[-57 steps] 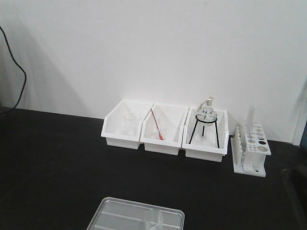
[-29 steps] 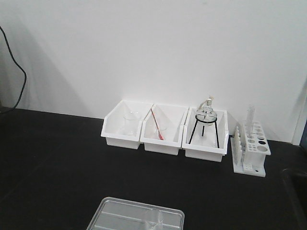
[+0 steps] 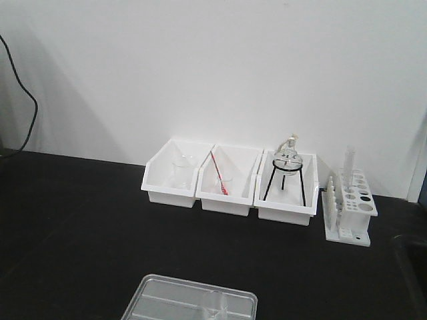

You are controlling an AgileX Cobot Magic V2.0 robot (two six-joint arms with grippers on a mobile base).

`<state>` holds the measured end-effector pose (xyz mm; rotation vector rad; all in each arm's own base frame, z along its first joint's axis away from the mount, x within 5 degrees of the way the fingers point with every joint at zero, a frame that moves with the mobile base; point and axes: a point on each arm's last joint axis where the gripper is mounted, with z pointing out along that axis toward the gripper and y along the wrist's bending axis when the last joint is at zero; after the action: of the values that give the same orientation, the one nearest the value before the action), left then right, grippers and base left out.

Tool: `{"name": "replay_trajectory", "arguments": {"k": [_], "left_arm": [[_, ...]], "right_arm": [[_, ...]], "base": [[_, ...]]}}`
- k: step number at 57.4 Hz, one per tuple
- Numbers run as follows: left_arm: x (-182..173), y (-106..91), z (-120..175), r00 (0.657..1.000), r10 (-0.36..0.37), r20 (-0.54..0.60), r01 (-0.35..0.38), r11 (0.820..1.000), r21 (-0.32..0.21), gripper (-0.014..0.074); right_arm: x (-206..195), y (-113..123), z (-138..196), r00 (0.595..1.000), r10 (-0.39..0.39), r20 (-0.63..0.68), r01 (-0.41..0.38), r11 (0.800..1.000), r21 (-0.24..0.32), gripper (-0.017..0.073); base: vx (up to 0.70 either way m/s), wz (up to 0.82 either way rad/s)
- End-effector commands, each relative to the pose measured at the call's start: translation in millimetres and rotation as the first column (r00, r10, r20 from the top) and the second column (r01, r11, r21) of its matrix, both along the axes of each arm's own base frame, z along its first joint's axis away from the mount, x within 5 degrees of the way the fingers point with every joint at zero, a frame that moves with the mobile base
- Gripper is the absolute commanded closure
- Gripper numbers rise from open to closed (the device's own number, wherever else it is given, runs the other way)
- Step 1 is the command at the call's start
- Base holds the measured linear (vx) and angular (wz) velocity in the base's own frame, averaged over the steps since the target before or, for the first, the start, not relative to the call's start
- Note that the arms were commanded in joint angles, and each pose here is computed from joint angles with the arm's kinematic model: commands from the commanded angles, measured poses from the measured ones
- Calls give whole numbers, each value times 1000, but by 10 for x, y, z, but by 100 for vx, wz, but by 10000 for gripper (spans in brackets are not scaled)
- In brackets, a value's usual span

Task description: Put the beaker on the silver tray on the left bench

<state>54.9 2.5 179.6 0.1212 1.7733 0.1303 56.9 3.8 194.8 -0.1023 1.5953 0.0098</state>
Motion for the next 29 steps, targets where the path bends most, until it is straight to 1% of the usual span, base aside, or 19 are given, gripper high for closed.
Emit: {"name": "replay_trajectory", "arguments": {"k": [1,29], "left_arm": [[9,-11,-17,998,-11,67,12,1000,-12,599],[9,-11,-17,998,-11,67,12,1000,-12,599]], "right_arm": [[-4,5,30,997,7,73,-7,1000,0,568],[-4,5,30,997,7,73,-7,1000,0,568]], "base": [[0,0],[0,0]]}}
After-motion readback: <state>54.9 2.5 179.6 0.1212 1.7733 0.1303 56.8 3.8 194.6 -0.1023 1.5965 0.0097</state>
